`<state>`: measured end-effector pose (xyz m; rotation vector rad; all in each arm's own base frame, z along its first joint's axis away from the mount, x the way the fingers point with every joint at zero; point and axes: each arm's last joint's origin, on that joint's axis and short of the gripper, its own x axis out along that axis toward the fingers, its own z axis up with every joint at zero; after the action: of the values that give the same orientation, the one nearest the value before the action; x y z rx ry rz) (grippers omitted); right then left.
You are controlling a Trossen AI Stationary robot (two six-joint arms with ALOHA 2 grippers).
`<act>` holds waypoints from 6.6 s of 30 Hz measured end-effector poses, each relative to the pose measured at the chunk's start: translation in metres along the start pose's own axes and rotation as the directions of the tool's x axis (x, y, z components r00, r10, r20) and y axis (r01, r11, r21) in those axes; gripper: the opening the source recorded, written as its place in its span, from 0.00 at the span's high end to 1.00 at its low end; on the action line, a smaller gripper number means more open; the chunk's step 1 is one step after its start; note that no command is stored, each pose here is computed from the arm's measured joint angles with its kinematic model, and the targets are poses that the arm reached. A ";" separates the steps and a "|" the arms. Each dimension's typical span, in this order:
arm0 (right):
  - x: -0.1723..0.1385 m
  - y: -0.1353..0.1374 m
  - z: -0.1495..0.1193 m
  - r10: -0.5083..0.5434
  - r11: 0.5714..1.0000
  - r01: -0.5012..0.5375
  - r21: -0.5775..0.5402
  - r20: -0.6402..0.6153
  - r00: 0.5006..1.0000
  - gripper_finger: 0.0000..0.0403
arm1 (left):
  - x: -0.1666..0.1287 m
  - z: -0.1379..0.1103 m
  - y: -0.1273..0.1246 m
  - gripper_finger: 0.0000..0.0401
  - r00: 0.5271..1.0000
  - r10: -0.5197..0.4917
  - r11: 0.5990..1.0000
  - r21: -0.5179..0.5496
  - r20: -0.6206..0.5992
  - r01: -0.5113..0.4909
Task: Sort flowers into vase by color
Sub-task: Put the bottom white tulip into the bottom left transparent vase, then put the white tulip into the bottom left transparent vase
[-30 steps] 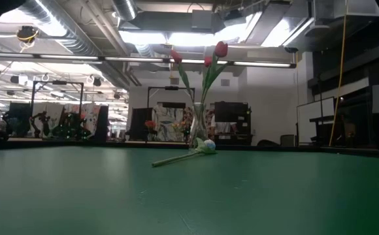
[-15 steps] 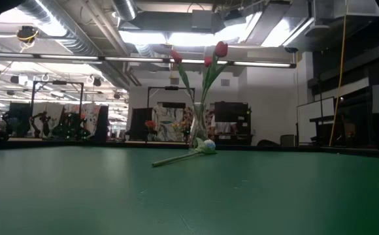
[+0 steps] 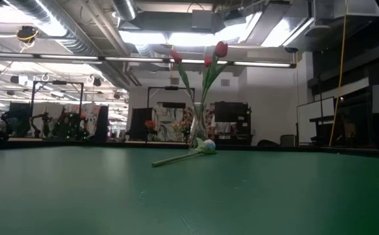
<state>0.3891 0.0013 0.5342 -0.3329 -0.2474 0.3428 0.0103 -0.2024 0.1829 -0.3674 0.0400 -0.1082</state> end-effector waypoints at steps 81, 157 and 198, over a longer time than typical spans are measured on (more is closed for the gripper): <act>-0.053 0.109 -0.310 -0.074 -0.012 0.973 0.232 -0.970 0.231 0.50 | 0.022 0.144 0.070 0.55 0.999 -0.002 0.838 -0.545 0.036 0.021; 0.065 0.019 -0.162 -0.578 0.588 0.655 0.475 -0.320 0.751 0.99 | 0.015 0.161 0.103 0.55 0.990 0.099 0.937 -0.344 0.102 -0.059; 0.096 0.049 -0.179 -0.436 0.680 0.385 0.625 -0.077 0.896 0.99 | 0.051 0.167 0.109 0.55 0.975 0.143 0.983 -0.138 0.170 -0.121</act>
<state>0.5147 0.0303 0.3703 0.4103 -0.2628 -0.0285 0.0813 -0.0476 0.2986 -0.4990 -0.1072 0.0600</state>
